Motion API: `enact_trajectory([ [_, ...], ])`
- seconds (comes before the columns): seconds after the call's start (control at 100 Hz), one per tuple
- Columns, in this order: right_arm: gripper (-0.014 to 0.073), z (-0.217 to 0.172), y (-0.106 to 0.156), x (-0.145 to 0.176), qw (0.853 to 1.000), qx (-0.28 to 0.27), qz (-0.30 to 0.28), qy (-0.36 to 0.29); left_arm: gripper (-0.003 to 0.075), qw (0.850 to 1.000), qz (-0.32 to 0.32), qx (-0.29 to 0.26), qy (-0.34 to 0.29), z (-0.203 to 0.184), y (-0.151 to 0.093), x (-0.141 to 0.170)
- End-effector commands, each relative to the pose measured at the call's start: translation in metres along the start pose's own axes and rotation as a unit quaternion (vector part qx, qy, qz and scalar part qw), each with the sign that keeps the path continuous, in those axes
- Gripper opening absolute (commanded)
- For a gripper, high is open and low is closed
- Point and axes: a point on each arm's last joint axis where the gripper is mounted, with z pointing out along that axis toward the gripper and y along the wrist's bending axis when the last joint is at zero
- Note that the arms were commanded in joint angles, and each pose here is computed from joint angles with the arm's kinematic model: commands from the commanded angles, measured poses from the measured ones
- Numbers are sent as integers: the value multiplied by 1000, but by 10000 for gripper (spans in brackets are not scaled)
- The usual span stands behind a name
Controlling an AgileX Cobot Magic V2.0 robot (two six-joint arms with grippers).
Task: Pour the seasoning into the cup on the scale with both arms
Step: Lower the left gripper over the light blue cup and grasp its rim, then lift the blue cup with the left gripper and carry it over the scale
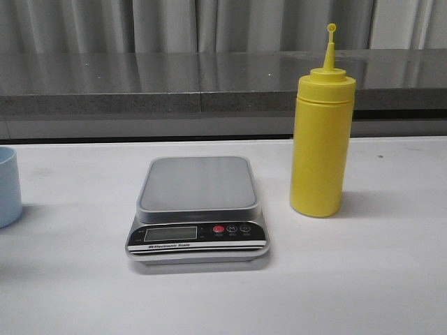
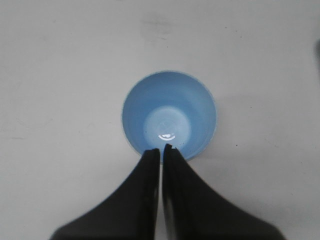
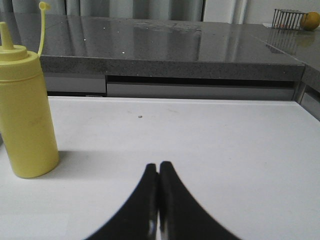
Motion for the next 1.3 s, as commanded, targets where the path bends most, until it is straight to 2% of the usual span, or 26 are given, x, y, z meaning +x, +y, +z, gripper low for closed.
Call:
enact_trajectory([
  [0.0,-120,-1,1,-8,999,-3,-5,-47,181,999,-10,5,-50,-9,-1,-16],
  [0.11,-120,-1,1,-8,999,-3,-5,-47,376,999,-12,5,-52,-8,-1,-16],
  [0.2,-120,-1,1,-8,999,-3,-5,-47,444,998,-21,7,-64,-8,-1,-18],
  [0.38,-120,-1,1,-8,999,-3,-5,-47,443,996,-40,7,-77,-4,0,-22],
  [0.6,-120,-1,1,-8,999,-3,-5,-47,444,996,-68,-11,-53,14,15,-20],
  [1.15,-120,-1,1,-8,999,-3,-5,-47,438,997,-71,-17,-5,66,18,-22],
  [1.29,-120,-1,1,-8,999,-3,-5,-47,378,997,-71,-18,6,76,19,-24],
])
